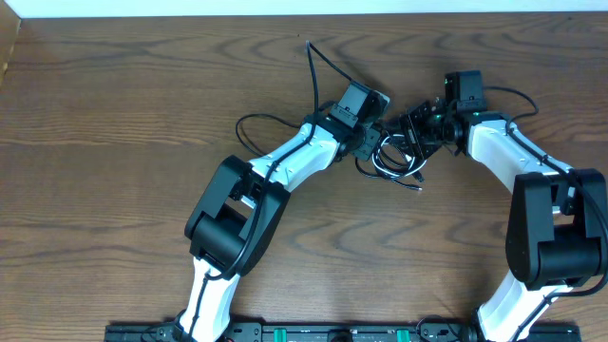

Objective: Untangle cables

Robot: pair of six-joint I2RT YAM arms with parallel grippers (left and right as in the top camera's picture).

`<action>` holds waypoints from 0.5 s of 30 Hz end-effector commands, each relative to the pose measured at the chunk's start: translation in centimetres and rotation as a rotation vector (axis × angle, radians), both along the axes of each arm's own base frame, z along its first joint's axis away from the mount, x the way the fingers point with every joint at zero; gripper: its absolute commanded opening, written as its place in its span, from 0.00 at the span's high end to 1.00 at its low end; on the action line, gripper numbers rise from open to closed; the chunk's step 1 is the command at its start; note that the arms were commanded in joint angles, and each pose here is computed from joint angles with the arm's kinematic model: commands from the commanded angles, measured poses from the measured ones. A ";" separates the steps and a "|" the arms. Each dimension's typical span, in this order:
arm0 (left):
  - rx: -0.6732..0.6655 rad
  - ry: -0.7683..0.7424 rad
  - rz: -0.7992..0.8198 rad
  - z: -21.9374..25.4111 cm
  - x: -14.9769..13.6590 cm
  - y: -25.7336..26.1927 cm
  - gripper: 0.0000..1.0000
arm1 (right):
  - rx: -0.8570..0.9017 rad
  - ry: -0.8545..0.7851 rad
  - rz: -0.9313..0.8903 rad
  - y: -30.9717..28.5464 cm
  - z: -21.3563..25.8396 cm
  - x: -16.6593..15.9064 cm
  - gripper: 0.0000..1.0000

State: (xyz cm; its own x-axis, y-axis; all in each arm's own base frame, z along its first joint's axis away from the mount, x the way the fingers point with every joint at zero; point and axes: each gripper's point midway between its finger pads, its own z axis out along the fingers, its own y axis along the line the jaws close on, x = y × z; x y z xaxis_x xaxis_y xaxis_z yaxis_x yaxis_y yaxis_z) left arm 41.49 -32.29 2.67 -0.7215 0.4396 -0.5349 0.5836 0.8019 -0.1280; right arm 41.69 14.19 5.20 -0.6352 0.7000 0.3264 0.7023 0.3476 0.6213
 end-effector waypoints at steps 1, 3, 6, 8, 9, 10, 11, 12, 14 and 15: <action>0.006 -0.031 0.009 1.6 0.3 0.4 0.92 | 0.011 0.078 -0.008 0.0 -0.8 -1.3 0.63; 0.007 -0.029 0.007 1.6 0.2 0.4 0.92 | -0.021 0.084 -0.034 -0.4 -1.2 -1.2 0.64; 0.009 -0.028 0.002 1.5 0.0 0.2 0.93 | -0.059 0.105 -0.080 -0.6 -1.7 -1.1 0.64; 0.012 -0.024 -0.004 1.5 -0.3 0.0 0.92 | -0.083 0.112 -0.109 -0.5 -1.9 -0.9 0.64; 0.014 -0.021 -0.008 1.4 -0.5 -0.1 0.93 | -0.097 0.110 -0.132 -0.3 -2.0 -0.7 0.62; 0.015 -0.020 -0.010 1.4 -0.6 -0.2 0.92 | -0.100 0.110 -0.137 -0.2 -2.0 -0.6 0.62; 0.018 -0.016 -0.013 1.3 -0.8 -0.3 0.93 | -0.103 0.100 -0.150 0.2 -1.9 -0.3 0.60; 0.020 -0.014 -0.013 1.3 -0.8 -0.2 0.93 | -0.104 0.086 -0.152 0.5 -1.8 -0.1 0.60; 0.020 -0.014 -0.013 1.3 -0.8 -0.2 0.92 | -0.105 0.054 -0.149 1.1 -1.5 0.4 0.60; 0.021 -0.013 -0.013 1.3 -0.8 -0.2 0.93 | -0.105 0.042 -0.152 1.4 -1.4 0.7 0.60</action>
State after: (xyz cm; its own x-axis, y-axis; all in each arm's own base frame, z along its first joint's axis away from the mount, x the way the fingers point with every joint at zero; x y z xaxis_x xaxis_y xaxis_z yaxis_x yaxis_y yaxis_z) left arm 40.64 -32.33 2.38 -0.7269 0.4591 -0.5108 0.5875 0.8009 -0.1161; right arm 42.09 14.99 4.23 -0.5403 0.7897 0.2906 0.7630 0.3141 0.5650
